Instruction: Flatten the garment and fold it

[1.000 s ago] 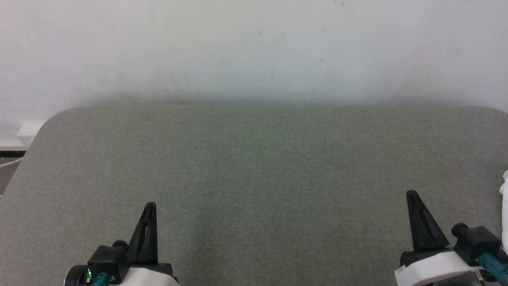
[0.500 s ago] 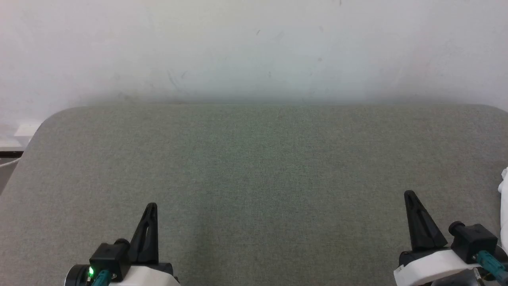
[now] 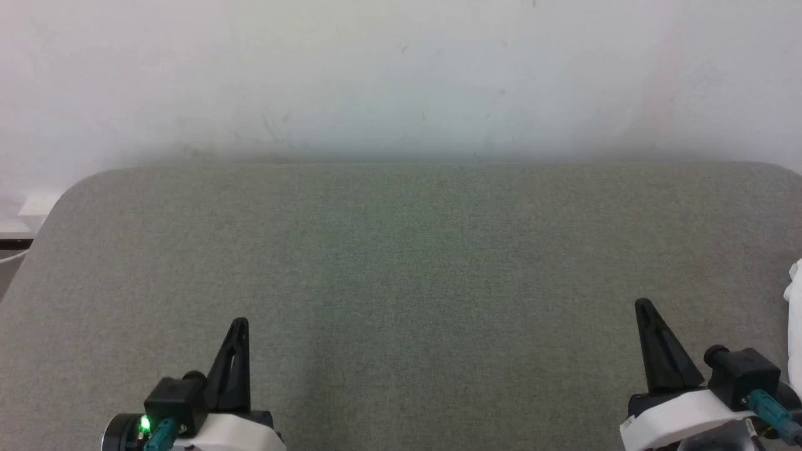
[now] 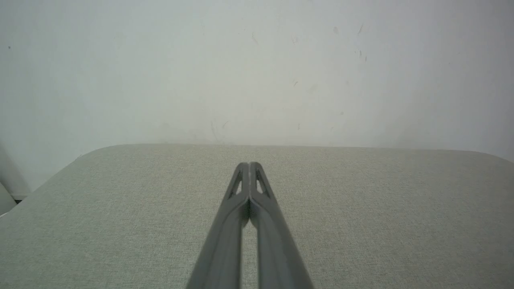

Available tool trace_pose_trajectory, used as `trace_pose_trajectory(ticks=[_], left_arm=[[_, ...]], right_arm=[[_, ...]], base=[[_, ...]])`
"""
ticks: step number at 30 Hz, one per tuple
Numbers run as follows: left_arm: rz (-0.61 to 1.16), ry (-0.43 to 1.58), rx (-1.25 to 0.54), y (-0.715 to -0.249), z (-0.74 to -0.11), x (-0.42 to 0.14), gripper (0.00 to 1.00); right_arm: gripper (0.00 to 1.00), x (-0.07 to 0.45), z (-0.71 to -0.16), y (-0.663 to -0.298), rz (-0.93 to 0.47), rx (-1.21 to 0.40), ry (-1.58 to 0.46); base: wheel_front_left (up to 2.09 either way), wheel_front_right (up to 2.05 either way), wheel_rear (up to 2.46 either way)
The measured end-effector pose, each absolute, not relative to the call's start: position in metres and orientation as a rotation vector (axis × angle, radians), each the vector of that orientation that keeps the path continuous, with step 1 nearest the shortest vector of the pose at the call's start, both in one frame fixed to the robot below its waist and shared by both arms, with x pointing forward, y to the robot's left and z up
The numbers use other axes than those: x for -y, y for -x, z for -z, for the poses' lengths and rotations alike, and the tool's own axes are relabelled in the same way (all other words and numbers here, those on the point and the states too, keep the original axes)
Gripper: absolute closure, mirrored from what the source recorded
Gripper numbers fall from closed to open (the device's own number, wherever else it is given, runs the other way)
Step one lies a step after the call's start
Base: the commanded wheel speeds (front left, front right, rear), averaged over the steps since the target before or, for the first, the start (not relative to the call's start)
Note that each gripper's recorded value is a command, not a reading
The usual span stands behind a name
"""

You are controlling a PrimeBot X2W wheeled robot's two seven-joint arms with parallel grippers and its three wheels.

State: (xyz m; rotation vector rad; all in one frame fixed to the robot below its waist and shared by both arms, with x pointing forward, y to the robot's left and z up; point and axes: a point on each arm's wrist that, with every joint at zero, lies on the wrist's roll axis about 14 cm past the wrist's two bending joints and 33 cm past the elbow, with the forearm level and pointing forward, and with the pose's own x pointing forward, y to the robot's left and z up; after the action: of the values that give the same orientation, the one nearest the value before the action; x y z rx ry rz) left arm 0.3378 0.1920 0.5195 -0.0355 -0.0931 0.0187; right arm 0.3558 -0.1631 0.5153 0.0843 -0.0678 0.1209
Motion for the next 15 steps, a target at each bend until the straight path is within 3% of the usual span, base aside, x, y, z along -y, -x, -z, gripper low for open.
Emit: trace_pose_trajectory(ticks=[15], left_arm=[[-0.011,0.023,0.070,-0.3423,-0.5186,-0.1895,1.00]], right_arm=[[1.00,0.1627,-0.5166,-0.3580,-0.123,0.055,-0.065]], base=[[0.00,0.00,0.00]])
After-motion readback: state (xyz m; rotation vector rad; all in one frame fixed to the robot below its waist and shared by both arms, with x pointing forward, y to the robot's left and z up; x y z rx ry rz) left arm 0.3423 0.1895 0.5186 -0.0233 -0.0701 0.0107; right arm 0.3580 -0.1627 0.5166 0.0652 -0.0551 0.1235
